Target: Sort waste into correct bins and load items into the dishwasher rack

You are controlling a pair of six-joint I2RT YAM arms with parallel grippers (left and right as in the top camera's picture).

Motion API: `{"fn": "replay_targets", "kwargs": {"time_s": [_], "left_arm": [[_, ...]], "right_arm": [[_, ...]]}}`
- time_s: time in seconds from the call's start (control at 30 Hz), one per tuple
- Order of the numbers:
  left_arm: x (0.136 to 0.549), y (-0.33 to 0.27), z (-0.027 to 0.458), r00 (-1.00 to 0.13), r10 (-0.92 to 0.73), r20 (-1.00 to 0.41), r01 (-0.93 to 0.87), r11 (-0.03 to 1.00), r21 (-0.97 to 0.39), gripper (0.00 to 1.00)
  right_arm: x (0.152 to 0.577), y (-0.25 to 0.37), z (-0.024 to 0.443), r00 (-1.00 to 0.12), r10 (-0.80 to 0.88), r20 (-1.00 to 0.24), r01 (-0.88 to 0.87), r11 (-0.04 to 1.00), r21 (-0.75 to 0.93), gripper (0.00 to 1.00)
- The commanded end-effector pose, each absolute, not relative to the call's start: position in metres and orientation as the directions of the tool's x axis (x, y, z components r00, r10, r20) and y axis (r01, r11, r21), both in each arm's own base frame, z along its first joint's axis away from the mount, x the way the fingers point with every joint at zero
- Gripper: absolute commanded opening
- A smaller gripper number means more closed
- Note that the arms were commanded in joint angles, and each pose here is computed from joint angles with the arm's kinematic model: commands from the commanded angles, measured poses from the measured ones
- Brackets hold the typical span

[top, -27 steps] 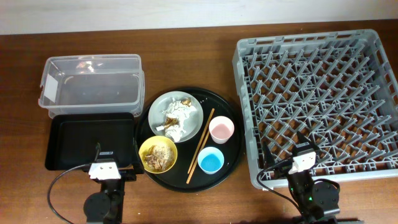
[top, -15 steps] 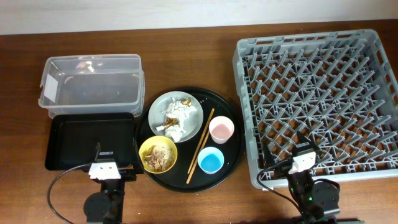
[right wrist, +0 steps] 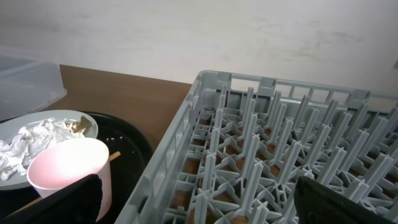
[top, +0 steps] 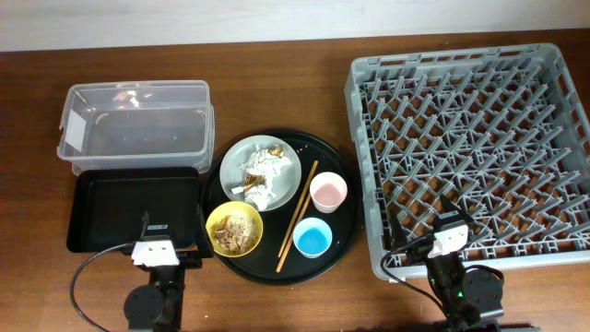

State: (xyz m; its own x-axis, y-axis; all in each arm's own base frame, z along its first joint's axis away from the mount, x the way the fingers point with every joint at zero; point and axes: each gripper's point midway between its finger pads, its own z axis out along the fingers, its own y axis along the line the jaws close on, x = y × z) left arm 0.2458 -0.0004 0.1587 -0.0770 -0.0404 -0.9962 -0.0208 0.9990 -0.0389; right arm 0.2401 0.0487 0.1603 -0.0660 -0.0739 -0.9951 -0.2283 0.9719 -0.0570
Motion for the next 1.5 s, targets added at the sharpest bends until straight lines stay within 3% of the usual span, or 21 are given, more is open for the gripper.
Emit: {"fn": "replay_targets", "kwargs": {"time_s": [0.0,0.97,1.13,1.27,1.47], "left_arm": [[0.246,-0.002,0.157,-0.076,-0.018,-0.997,-0.014,1.0,-0.017,0.99],[0.246,-0.002,0.155,-0.086,-0.017,-0.996,-0.013,1.0,-0.016,0.99],[0.247,-0.002,0.146,-0.136,-0.014,-0.991,-0.015,1.0,-0.013,0.99],[0.241,-0.002,0.137,-0.245,-0.009,-0.969,-0.016,1.0,-0.005,0.99],[0.241,-0.002,0.151,-0.347,-0.004,-0.938,-0.015,1.0,0.002,0.99]], "right_arm": [[0.241,0.048,0.158,-0.064,-0.081,-0.995,-0.221,0.973,-0.065,0.99],[0.241,0.047,0.159,-0.069,-0.044,-0.997,-0.214,0.976,-0.028,0.99],[0.241,0.046,0.162,-0.072,-0.002,-0.997,-0.208,0.978,0.013,0.99],[0.241,0.047,0.164,-0.096,-0.005,-0.995,-0.208,0.978,0.015,0.99],[0.253,0.048,0.172,-0.227,-0.024,-0.974,-0.206,0.978,0.024,0.99]]}}
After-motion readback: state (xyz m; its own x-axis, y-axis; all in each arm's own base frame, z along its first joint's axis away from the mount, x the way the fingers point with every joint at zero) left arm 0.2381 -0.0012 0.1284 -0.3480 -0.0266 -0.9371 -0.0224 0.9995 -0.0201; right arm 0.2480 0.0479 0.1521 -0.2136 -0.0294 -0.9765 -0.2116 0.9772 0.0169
